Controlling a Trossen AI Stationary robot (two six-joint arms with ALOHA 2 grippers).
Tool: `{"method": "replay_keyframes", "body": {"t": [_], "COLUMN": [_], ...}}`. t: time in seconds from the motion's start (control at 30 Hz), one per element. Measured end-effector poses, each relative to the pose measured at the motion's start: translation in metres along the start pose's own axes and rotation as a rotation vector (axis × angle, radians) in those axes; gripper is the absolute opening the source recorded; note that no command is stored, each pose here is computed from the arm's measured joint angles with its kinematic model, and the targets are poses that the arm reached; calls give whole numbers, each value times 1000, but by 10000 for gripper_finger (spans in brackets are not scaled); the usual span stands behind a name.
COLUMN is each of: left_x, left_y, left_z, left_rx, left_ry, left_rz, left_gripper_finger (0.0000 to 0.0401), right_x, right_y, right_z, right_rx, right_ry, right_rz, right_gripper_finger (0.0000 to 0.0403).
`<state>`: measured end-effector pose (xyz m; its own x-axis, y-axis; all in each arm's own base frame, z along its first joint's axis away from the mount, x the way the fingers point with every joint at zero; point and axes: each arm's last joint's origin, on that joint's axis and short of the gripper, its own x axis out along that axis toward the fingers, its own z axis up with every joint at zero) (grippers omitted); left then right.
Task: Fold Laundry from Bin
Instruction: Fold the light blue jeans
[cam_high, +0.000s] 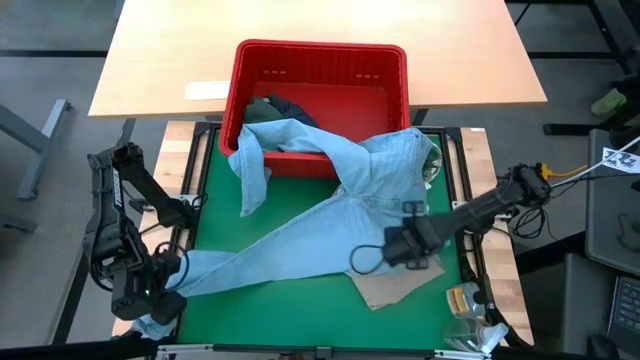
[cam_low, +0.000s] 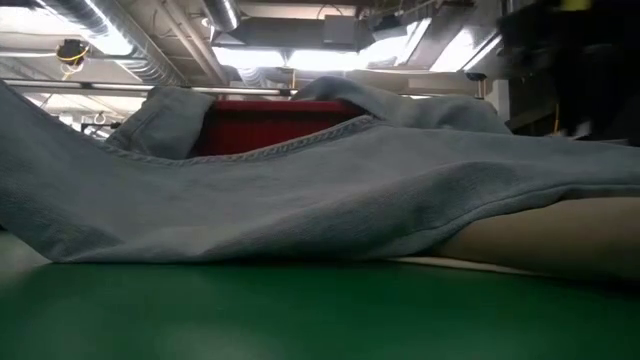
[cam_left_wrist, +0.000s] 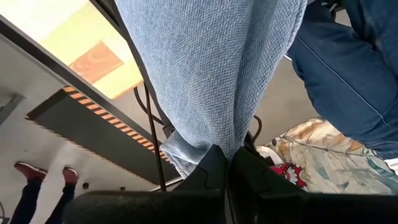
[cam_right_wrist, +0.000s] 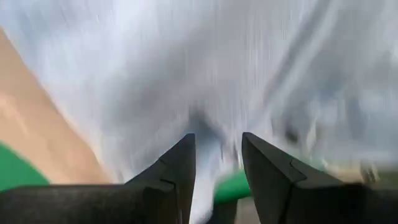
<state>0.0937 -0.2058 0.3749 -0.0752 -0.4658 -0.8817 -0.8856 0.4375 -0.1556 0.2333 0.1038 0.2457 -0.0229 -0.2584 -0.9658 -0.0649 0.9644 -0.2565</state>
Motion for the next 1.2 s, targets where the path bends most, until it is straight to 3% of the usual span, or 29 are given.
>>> {"method": "replay_keyframes", "body": {"t": [0.23, 0.37, 0.73, 0.97, 1.2], "left_x": [0, 0, -1, -1, -1], "left_y": [1, 1, 10, 11, 10], "left_z": [1, 1, 9, 10, 10], "left_rx": [-3, -11, -73, -74, -72], "left_ry": [-6, -12, -102, -133, -148], "left_rz": [7, 8, 92, 87, 71], "left_gripper_finger": [0, 0, 0, 0, 0], "right_x": [4, 13, 74, 77, 67], "right_y": [-29, -48, -97, -111, -102], "right_z": [51, 71, 84, 80, 81], "right_rx": [23, 75, 213, 252, 197], "right_ry": [-354, -435, -162, -132, -124], "right_rz": [100, 96, -99, -103, -24], "right_gripper_finger": [131, 131, 131, 131, 131]}}
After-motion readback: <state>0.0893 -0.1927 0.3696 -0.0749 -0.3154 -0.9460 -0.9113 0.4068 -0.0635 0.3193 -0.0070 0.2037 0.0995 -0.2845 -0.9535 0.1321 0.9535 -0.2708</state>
